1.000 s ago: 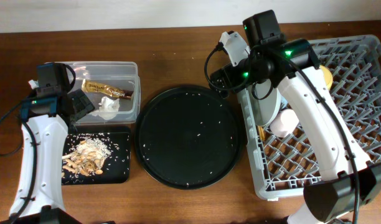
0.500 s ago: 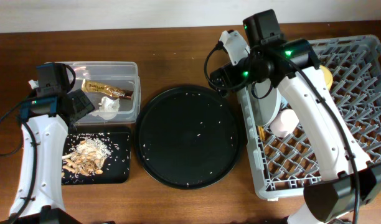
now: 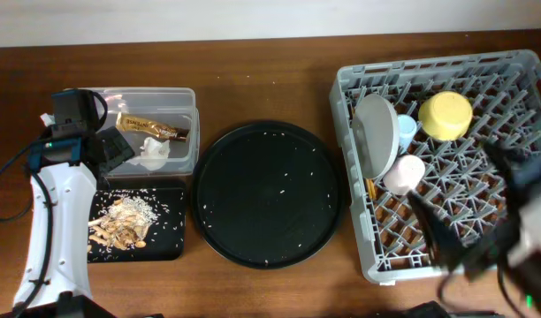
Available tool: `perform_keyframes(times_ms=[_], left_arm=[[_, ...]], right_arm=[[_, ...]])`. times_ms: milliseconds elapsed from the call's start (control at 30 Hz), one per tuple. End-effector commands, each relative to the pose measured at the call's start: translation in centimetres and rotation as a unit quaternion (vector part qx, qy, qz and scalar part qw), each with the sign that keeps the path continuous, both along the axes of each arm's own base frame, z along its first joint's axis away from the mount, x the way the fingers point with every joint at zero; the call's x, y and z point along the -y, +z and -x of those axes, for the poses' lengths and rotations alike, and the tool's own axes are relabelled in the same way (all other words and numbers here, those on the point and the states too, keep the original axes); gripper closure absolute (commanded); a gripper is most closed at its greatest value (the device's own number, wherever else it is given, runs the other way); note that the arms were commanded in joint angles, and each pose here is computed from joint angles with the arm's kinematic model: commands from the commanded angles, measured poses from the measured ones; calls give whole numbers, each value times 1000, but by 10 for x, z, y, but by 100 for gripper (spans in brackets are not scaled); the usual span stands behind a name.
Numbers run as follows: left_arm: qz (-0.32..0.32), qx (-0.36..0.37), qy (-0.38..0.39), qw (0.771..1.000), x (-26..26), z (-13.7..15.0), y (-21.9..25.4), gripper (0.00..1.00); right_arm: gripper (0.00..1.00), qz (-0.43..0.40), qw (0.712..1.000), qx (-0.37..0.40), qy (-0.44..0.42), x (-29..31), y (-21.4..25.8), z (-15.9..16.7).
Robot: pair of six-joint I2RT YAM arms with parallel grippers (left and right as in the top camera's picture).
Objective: Sort waste into correct bins and load items into the dishwasher rack
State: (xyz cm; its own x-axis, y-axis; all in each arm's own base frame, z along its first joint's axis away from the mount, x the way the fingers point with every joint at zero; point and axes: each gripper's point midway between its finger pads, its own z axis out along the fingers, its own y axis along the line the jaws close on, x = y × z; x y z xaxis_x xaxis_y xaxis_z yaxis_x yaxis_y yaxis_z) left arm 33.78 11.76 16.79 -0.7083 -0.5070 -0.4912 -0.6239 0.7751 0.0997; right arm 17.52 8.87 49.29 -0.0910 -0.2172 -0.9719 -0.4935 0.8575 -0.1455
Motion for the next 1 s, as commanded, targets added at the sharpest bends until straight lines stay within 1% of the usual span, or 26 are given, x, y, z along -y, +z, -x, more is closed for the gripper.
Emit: perform_keyframes(times_ms=[0, 67, 167, 267, 367, 467, 533, 600, 733, 900, 967], left_arm=[[-7, 12, -1, 1000, -2, -1, 10, 1], [-7, 12, -1, 1000, -2, -1, 10, 1], [-7, 12, -1, 1000, -2, -1, 10, 1], [-7, 12, -1, 1000, -2, -1, 10, 1], [-7, 12, -1, 1000, -2, -1, 10, 1], [-7, 12, -1, 1000, -2, -1, 10, 1], [-7, 12, -1, 1000, -2, -1, 10, 1], [-7, 12, -1, 1000, -2, -1, 10, 1], [-7, 12, -1, 1000, -2, -1, 10, 1], [-7, 12, -1, 1000, -2, -1, 10, 1], [-7, 12, -1, 1000, -2, -1, 10, 1]], right_arm=[[2, 9, 999, -8, -43, 24, -62, 27], [2, 3, 999, 7, -54, 30, -83, 35], [2, -10, 996, 40, -76, 36, -117, 34], [2, -29, 992, 101, -73, 30, -146, 12], [1, -45, 983, 169, -57, 22, -159, -10], [1, -99, 970, 208, -71, 25, -177, -28], [2, -122, 967, 207, -83, 29, -194, -36], [2, -119, 970, 195, -87, 29, -215, -42], [2, -108, 975, 152, -122, 37, -259, -58], [2, -97, 980, 112, -129, 38, -295, -65], [2, -85, 984, 73, -137, 39, -315, -66]])
